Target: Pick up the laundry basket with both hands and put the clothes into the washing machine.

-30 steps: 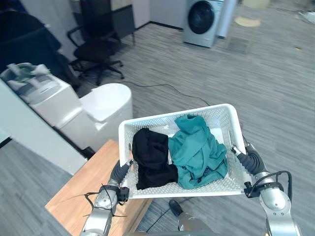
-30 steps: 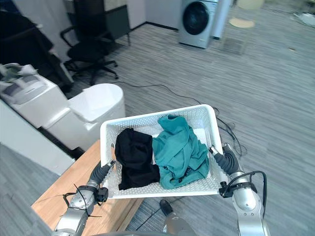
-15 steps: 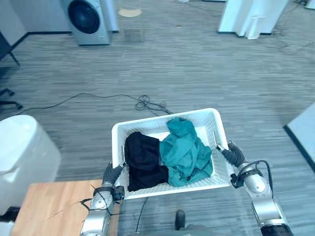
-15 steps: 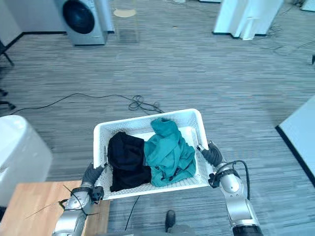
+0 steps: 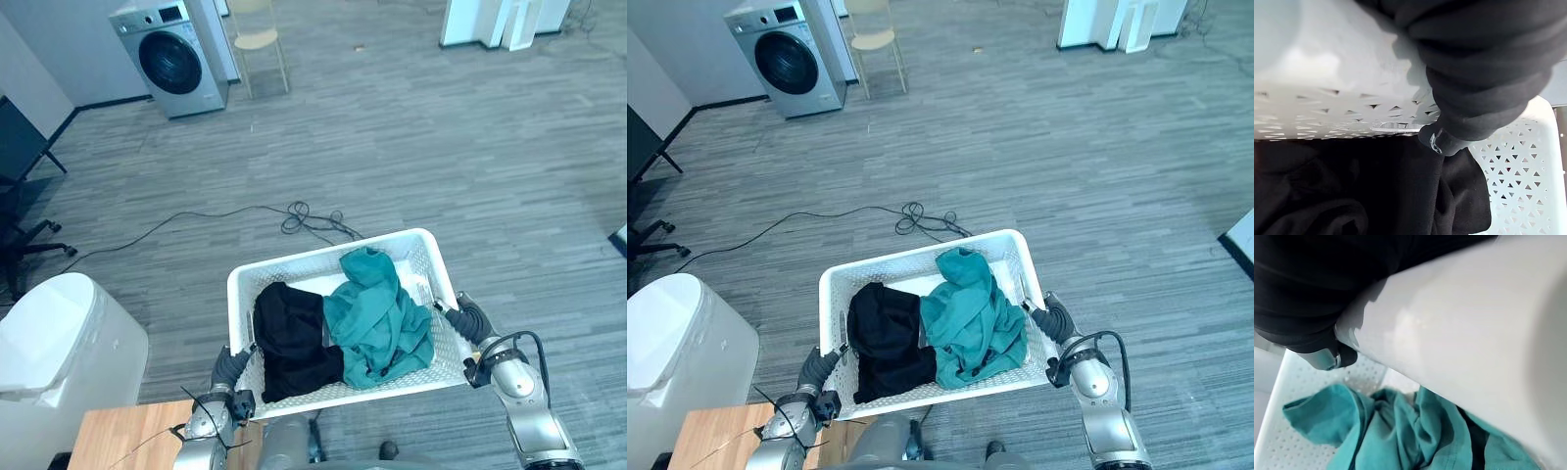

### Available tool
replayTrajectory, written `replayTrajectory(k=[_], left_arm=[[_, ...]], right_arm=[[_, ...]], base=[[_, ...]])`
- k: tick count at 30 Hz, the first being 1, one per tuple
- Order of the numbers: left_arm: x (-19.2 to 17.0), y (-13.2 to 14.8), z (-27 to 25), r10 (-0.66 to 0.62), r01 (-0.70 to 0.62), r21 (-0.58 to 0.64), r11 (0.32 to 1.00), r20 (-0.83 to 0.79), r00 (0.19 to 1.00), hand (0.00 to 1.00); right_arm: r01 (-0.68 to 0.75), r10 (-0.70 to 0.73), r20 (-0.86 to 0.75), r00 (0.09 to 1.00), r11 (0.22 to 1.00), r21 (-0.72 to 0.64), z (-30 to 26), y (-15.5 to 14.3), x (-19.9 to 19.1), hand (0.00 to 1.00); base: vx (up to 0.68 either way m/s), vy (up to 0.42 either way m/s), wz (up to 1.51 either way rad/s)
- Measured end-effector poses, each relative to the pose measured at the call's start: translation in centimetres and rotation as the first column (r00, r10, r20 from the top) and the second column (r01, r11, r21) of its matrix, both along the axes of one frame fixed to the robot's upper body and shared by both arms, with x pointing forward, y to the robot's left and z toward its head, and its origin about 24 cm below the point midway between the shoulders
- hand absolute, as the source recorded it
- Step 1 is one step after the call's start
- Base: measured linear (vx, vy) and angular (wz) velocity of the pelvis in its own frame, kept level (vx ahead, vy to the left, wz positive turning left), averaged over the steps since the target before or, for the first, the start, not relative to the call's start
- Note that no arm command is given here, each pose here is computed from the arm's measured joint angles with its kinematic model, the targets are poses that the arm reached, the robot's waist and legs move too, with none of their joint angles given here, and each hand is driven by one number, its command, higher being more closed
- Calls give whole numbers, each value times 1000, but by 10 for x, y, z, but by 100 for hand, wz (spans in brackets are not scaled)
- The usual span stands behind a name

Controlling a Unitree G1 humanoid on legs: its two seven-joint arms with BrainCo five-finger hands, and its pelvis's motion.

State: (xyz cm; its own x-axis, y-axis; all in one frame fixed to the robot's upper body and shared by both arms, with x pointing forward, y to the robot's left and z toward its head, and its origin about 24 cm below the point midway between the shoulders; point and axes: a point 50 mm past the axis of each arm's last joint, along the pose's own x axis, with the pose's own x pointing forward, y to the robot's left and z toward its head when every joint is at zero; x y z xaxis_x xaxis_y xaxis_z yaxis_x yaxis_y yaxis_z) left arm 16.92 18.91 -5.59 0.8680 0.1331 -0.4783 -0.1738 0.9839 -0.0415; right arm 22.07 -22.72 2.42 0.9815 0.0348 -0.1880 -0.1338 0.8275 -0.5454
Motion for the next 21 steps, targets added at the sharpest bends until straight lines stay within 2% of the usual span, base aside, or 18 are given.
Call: replayTrajectory(k=[10, 16, 21], left_arm=[[-7, 0, 2, 72, -72, -29, 997, 13, 997, 100], [-1, 13, 8, 28, -29, 38, 999, 28, 999, 100], [13, 14, 20, -29, 23, 84, 996, 79, 996, 100]], right_arm=[[5, -4, -56, 998, 1000, 15, -16, 3, 8, 100], [16, -10, -84, 996, 997, 71, -26, 13, 1, 100], [59, -56, -34, 998, 993, 101, -16, 12, -5, 100]], base=[[458, 245, -4], [560, 208, 30], [652, 24, 41]])
